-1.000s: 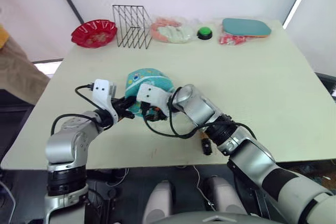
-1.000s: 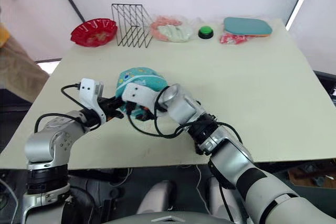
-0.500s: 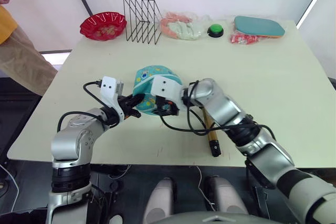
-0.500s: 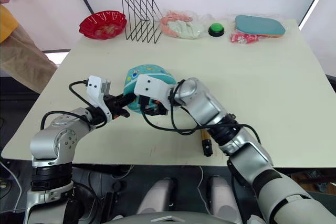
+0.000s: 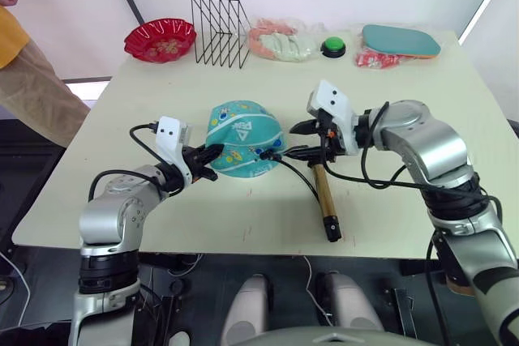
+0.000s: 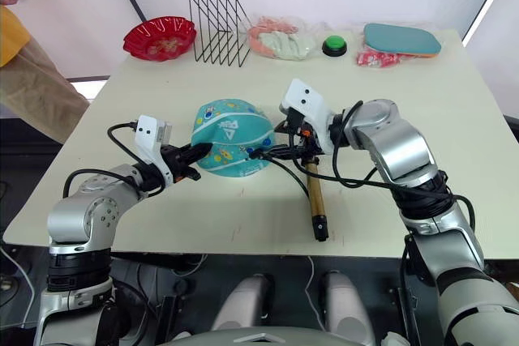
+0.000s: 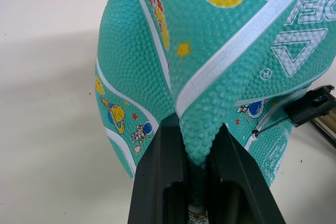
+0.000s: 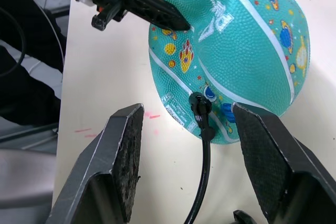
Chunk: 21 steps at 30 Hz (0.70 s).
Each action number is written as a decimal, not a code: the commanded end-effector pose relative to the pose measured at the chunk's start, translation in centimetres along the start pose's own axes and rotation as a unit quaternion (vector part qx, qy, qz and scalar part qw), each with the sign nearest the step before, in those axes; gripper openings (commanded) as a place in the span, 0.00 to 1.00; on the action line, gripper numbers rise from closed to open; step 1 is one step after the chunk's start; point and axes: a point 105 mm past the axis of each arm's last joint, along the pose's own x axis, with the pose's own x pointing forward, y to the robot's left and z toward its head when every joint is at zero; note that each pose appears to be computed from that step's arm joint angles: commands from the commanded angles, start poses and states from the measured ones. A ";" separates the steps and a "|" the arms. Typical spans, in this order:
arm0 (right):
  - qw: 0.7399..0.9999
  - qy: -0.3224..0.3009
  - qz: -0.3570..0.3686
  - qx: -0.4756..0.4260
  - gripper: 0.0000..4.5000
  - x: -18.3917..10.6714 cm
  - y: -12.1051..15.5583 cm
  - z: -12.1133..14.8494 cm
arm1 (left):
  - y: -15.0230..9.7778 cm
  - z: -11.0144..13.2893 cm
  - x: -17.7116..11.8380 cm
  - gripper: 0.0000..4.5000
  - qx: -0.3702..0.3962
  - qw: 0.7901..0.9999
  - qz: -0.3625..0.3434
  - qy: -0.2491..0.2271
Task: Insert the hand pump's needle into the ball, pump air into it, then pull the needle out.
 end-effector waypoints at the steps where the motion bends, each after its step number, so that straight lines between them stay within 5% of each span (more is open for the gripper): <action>1: 1.000 -0.016 0.012 0.010 0.62 1.6 0.0 -0.5 | 0.3 -2.2 0.3 0.00 -0.024 0.999 0.007 0.043; 7: 1.000 -0.014 0.015 0.014 0.62 4.7 -0.1 -1.9 | 0.3 -2.2 0.3 0.00 -0.023 0.999 0.007 0.044; 21: 1.000 -0.006 -0.012 0.025 0.62 6.8 -1.5 -2.8 | 0.4 -2.4 0.2 0.00 -0.024 0.999 0.009 0.047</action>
